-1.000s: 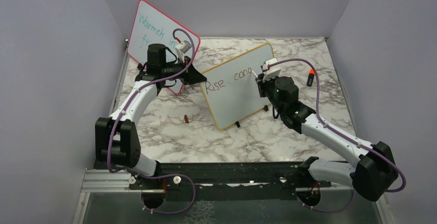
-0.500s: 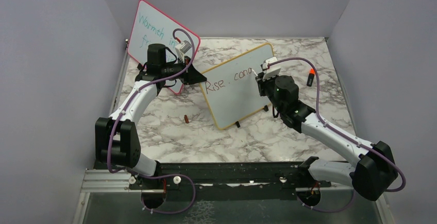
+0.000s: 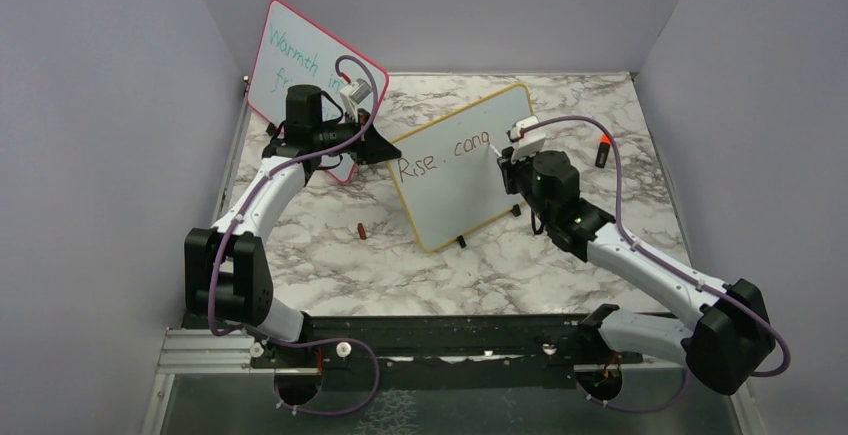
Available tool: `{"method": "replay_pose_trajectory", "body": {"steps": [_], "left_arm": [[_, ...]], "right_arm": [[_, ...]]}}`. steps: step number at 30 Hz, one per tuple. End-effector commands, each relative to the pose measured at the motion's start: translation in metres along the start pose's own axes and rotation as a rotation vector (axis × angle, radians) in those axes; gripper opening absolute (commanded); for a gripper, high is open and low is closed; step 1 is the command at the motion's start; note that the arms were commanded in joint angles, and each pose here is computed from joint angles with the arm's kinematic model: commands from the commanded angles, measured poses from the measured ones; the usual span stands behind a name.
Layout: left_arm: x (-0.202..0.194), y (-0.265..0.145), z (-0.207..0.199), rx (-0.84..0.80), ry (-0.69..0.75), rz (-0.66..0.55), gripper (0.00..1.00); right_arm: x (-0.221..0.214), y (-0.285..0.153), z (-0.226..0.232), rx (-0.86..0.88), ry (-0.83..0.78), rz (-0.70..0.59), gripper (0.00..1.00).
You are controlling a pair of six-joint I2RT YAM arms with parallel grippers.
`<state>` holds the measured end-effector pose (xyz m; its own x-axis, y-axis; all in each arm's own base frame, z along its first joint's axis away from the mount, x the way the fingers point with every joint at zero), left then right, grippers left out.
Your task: Write a sentence on the whiteboard
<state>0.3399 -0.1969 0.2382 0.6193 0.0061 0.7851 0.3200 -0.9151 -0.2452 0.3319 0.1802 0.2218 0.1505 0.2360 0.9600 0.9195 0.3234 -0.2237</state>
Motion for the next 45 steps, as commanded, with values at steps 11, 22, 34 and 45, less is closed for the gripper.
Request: {"method": "replay_pose_trajectory", "body": {"steps": [11,22,34,45], "left_arm": [[-0.009,0.0,0.009,0.02,0.003,0.025,0.0],[-0.009,0.0,0.009,0.018,0.002,0.025,0.0],[-0.009,-0.001,0.009,0.02,0.004,0.024,0.0],[-0.003,-0.003,0.005,0.025,0.02,0.013,0.0]], "right_arm": [[-0.028,-0.009,-0.003,-0.012,0.004,0.091,0.01],[-0.006,-0.001,-0.006,-0.033,-0.001,0.018,0.01],[0.031,-0.003,-0.013,-0.053,0.002,-0.09,0.01],[0.051,-0.033,-0.02,-0.04,0.037,-0.159,0.01]]}}
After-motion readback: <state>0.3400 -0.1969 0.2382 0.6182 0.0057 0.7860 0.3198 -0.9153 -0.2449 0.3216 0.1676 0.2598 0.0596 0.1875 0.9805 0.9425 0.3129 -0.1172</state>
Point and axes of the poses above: each gripper's point midway between its finger pads, its own y axis out along the fingers, its own z axis along the line the jaws close on, x = y × z, the point moved 1 cm from there along -y, back along the fingers, and after that the axes turned 3 degrees about -y, right-handed, at the moved point
